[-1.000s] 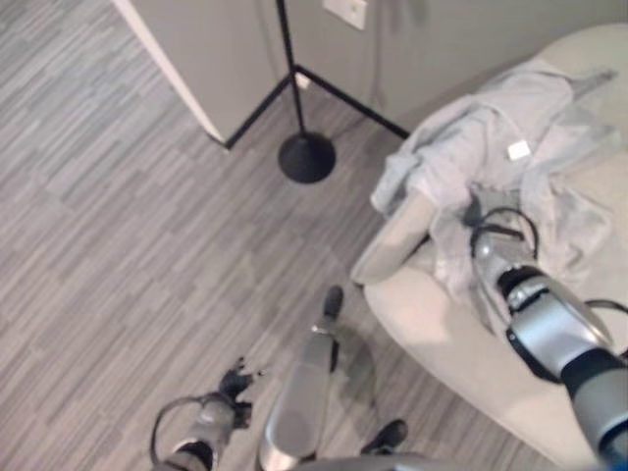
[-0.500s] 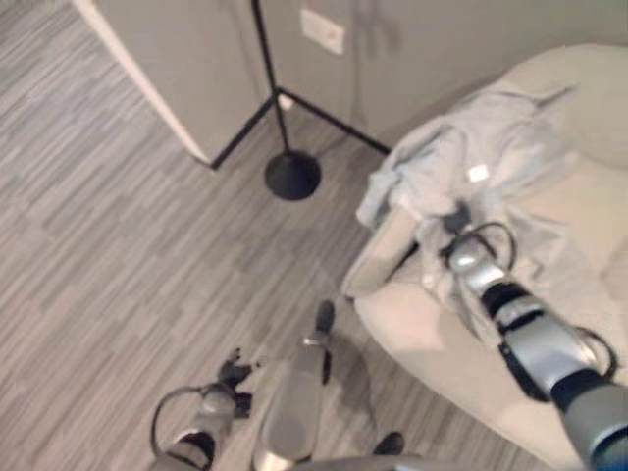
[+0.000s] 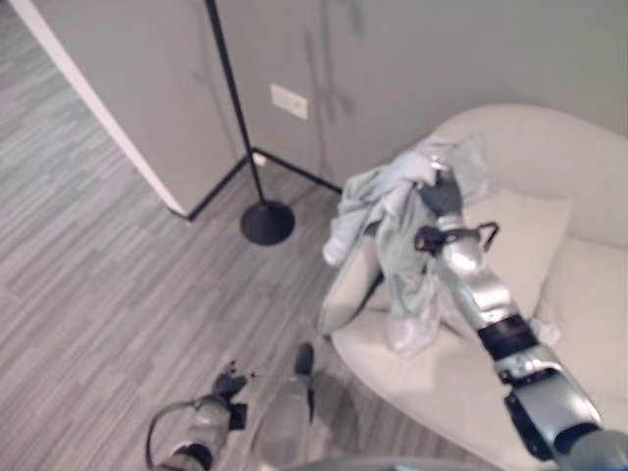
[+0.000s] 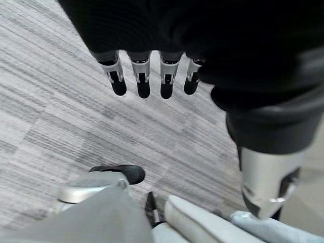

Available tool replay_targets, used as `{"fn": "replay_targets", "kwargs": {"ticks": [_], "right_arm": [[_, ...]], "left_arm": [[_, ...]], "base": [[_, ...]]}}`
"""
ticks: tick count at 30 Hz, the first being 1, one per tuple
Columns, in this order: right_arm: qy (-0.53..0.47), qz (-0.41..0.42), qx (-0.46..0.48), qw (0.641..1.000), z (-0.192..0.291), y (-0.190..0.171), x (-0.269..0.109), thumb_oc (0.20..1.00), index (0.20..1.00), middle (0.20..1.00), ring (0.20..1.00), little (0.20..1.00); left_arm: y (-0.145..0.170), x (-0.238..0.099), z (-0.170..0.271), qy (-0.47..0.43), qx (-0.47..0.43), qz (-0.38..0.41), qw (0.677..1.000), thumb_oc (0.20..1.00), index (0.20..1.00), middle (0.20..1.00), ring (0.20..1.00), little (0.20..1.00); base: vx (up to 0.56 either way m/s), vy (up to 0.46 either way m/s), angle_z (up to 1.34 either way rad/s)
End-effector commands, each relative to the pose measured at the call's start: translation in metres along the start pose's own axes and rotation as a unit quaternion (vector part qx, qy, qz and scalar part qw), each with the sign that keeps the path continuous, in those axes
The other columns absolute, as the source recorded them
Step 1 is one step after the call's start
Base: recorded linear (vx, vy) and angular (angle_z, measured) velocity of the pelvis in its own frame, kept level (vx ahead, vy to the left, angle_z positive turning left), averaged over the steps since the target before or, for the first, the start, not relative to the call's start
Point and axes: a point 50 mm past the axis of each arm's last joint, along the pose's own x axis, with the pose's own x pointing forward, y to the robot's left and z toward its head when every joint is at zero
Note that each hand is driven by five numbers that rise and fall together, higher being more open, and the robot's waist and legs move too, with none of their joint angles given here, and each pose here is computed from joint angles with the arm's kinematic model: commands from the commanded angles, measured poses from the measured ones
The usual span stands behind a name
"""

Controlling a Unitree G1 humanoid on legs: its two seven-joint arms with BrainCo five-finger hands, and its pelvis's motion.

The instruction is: Hang the clothes on the sofa on the clothes rack.

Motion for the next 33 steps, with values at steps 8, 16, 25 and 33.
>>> {"fn": "replay_targets", "kwargs": {"ticks": [8, 16, 25, 33], "right_arm": [[-0.249, 0.021, 0.03, 0.968, 0.13, 0.004, 0.029, 0.2, 0.2, 0.2, 0.2, 0.2], [-0.338, 0.039, 0.028, 0.94, 0.198, 0.022, 0.045, 0.2, 0.2, 0.2, 0.2, 0.2], [-0.371, 0.104, 0.07, 0.92, 0.236, 0.058, 0.05, 0.2, 0.2, 0.2, 0.2, 0.2], [-0.37, 0.12, 0.085, 0.917, 0.263, 0.092, 0.062, 0.2, 0.2, 0.2, 0.2, 0.2]], "left_arm": [[0.032, -0.016, 0.1, -0.229, -0.029, 0.041, 0.972, 1.0, 1.0, 1.0, 1.0, 1.0], [0.056, -0.04, 0.17, -0.368, 0.037, 0.102, 0.923, 1.0, 1.0, 1.0, 1.0, 1.0], [0.025, -0.052, 0.238, -0.476, 0.231, 0.157, 0.834, 1.0, 1.0, 1.0, 1.0, 1.0], [-0.084, -0.064, 0.245, -0.516, 0.26, -0.053, 0.815, 1.0, 1.0, 1.0, 1.0, 1.0]], "base": [[0.02, -0.023, -0.07], [-0.01, -0.004, -0.04], [-0.02, 0.002, -0.07], [-0.02, 0.009, -0.06]]}}
